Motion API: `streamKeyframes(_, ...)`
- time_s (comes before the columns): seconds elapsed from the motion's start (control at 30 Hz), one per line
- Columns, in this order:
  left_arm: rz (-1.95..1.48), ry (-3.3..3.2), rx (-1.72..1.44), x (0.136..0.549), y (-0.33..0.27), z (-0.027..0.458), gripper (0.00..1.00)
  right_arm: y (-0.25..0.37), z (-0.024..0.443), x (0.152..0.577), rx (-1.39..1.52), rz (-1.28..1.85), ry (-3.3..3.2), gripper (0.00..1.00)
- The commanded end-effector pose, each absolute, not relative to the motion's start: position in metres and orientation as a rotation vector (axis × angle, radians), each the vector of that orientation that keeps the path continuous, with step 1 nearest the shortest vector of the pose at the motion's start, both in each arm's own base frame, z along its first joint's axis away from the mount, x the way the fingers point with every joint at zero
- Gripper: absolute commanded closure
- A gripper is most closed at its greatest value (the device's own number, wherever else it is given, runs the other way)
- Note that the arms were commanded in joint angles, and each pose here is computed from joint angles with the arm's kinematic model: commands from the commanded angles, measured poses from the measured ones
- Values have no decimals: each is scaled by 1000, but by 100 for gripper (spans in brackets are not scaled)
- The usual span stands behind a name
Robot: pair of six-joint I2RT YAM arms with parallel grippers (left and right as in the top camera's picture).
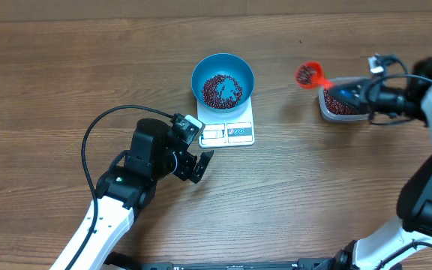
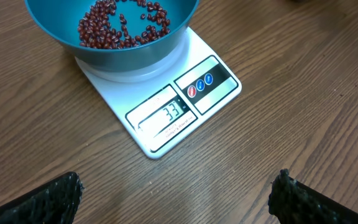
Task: Scoop item into bowl and weigh 150g on scale
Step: 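Carry the scoop over the bowl and pour the beans in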
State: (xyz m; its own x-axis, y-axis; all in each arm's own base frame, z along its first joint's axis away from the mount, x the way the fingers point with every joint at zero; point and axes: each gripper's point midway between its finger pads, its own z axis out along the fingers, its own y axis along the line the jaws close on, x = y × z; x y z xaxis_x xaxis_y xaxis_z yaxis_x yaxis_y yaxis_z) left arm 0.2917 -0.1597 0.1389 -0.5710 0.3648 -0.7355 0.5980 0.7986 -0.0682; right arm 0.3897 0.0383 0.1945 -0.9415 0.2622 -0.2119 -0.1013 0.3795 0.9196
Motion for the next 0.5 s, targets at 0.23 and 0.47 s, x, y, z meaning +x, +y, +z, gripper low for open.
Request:
streamKeyframes(0.23,-418,2221,695,296,-162,147,0,125,211,415,-5,1361,2519,96)
streamKeyframes(0.47,-418,2221,695,296,-162,147,1,166,204,423,-139,969,2631,96)
